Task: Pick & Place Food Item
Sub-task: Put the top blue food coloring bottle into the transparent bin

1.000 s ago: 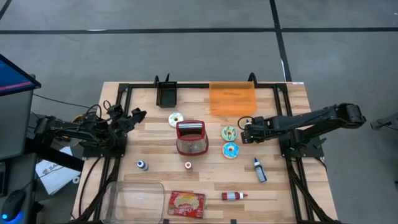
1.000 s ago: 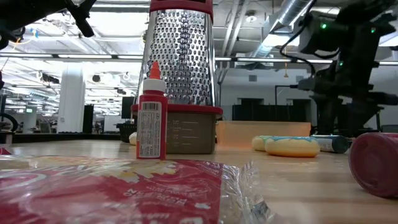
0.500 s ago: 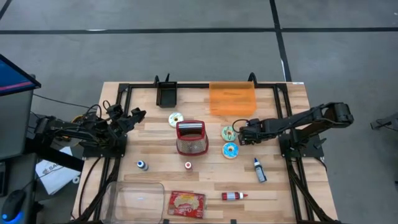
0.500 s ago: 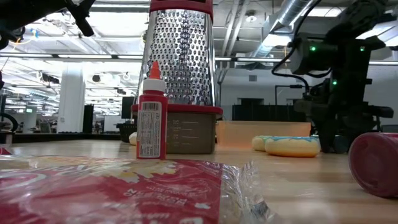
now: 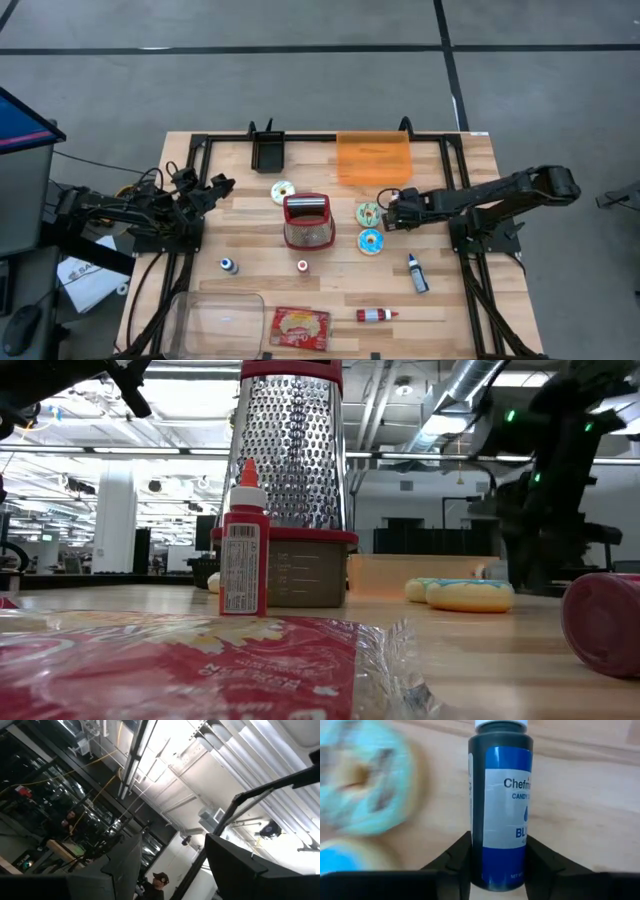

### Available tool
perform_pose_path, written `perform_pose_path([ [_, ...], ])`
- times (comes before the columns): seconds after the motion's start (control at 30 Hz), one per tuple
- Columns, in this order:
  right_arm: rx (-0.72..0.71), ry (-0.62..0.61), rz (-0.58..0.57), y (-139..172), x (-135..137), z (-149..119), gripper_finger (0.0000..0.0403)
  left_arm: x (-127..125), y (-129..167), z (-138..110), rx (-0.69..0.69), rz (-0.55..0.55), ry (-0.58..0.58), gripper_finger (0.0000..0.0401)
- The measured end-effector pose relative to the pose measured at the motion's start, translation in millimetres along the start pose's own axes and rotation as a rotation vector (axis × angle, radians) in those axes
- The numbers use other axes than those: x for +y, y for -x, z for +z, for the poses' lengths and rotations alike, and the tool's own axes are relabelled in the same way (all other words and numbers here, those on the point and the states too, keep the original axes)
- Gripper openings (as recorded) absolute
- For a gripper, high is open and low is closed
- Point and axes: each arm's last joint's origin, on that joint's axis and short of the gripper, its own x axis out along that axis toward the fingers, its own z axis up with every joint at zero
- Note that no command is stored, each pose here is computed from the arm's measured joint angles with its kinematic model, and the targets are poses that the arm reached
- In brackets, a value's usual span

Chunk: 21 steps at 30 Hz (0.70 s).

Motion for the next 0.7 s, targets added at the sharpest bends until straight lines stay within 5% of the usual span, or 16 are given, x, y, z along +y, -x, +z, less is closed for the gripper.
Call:
perform_pose_path([
  [0.2, 0.035, 0.020, 0.323, 56, 9, -12, 0.0159, -1, 0, -1, 0.032, -0.035, 0.064, 0.0214],
  [0.47, 0.116, -0.016, 0.719, 132, 16, -32, 0.0120, -22, -28, 8, 0.160, -0.052, 0.027, 0.0214],
  [0.7, 0.246, 0.047, 0.953, 185, 38, -44, 0.0135, -55, -70, 26, 0.262, -0.076, -0.027, 0.0214],
])
